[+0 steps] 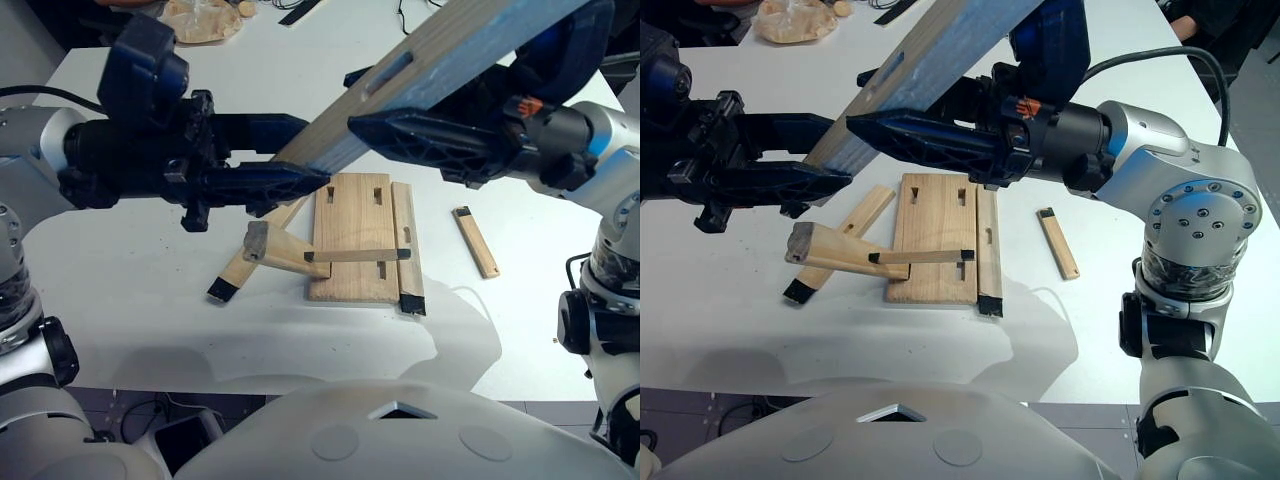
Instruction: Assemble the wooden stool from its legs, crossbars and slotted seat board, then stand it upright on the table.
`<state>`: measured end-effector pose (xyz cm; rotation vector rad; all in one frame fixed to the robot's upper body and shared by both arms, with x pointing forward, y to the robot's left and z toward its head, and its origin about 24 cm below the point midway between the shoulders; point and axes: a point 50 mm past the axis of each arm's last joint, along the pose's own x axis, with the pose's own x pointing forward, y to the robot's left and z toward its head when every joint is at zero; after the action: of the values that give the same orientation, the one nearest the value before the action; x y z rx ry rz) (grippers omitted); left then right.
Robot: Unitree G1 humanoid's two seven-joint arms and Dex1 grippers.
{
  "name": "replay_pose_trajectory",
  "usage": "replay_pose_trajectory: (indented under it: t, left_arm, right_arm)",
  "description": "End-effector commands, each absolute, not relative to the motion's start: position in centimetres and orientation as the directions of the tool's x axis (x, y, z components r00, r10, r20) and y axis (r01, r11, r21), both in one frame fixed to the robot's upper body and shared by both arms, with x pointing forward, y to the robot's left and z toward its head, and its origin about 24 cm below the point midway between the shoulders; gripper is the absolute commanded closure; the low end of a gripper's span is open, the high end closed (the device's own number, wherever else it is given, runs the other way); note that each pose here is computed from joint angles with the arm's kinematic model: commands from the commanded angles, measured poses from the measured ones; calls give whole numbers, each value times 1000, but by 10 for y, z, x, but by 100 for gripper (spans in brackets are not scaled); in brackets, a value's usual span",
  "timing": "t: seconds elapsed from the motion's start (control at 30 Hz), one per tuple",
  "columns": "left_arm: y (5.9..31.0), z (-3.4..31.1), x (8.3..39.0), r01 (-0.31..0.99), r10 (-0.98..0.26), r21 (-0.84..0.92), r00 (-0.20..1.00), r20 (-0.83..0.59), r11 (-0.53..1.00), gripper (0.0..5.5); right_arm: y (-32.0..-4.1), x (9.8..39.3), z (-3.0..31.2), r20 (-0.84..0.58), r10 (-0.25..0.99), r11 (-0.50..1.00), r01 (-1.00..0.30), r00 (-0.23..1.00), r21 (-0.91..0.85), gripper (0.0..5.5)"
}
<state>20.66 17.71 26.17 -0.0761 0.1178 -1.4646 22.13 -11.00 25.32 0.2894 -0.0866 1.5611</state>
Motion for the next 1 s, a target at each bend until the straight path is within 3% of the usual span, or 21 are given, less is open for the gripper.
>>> replay_pose_trajectory:
  t: [0.03,0.23,0.33,0.43,0.5,0.7,1.0]
  left_arm:
    - [184,267,208,983,-991,-126,134,-28,137,263]
    - [191,268,224,961,-969,-121,247,-17,247,185]
    - [202,262,233,938,-945,-114,324,-42,327,144]
    - [219,229,243,888,-870,-32,441,-221,459,140]
    - [231,201,240,871,-815,16,466,-344,491,140]
    - [267,139,212,869,-708,62,440,-553,491,140]
    - [255,117,185,910,-746,10,347,-568,415,140]
  right_arm:
    - [-112,222,254,237,971,3,-995,27,98,345]
    - [-119,236,264,265,955,128,-991,135,42,345]
    - [-140,252,269,239,931,286,-958,274,-15,345]
    - [-169,259,253,84,914,405,-906,397,-120,346]
    - [-186,257,235,-57,904,408,-895,424,-177,346]
    - [-212,244,179,-330,876,304,-933,353,-191,346]
    - [-192,207,152,-362,912,162,-980,195,-118,346]
